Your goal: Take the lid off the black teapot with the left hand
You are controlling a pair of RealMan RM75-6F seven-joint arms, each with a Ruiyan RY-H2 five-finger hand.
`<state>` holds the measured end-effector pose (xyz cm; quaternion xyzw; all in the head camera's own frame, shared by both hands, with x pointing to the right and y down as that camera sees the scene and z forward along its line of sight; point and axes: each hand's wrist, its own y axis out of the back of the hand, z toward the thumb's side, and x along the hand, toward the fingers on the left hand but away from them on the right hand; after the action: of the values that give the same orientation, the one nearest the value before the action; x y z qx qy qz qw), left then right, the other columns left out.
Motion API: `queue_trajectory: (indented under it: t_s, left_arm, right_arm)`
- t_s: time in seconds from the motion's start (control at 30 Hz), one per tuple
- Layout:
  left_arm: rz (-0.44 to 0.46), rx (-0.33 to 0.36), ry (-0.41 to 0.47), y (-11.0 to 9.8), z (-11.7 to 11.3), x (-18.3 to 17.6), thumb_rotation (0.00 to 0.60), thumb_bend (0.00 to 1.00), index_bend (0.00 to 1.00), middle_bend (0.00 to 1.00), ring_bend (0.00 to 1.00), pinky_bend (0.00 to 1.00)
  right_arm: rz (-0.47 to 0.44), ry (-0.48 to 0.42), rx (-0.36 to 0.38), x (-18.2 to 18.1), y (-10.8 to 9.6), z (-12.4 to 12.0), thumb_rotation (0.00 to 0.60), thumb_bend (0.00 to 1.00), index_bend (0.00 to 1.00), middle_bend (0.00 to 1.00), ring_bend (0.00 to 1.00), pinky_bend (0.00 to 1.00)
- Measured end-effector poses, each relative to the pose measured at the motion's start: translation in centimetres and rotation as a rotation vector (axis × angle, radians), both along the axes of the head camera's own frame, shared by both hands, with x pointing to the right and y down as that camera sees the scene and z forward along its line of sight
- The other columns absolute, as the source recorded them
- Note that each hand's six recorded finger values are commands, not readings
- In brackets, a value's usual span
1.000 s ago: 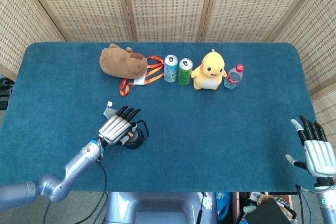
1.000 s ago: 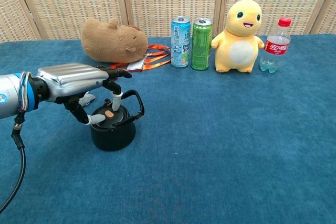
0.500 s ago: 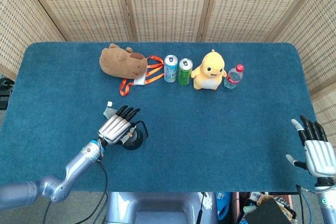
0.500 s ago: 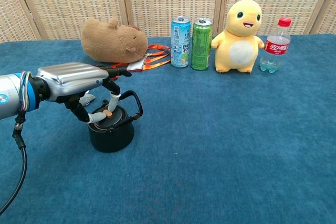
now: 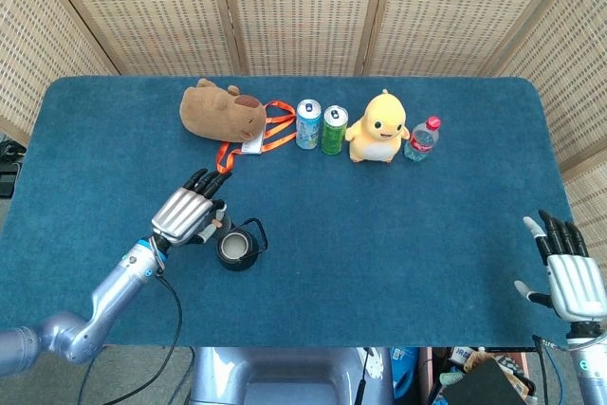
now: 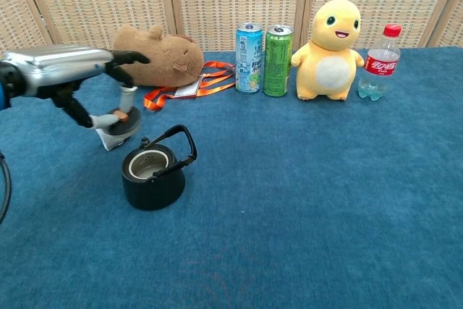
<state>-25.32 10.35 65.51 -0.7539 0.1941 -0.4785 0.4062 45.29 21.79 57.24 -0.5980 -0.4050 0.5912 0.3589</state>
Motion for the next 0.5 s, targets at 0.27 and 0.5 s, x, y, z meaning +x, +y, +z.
queue_trajectory:
  t_s: [0.27,0.5]
  left_arm:
    - [-0.070,-0.061,-0.049,1.0,3.0,-5.0,0.600,0.46,0.64,0.00,0.00,0.00]
    - [-0.088,-0.139,-0.072,3.1,5.8,-6.8,0.600,0.35,0.09,0.00,0.00,0.00]
  right_arm:
    - [-0.006,0.005,-0.007,-0.3,0.1,0.2,0.600,0.00,0.00,0.00,0.00,0.00]
    - [-0.004,0.013,-0.009,-0.2,0.1,0.4,0.600,0.00,0.00,0.00,0.00,0.00]
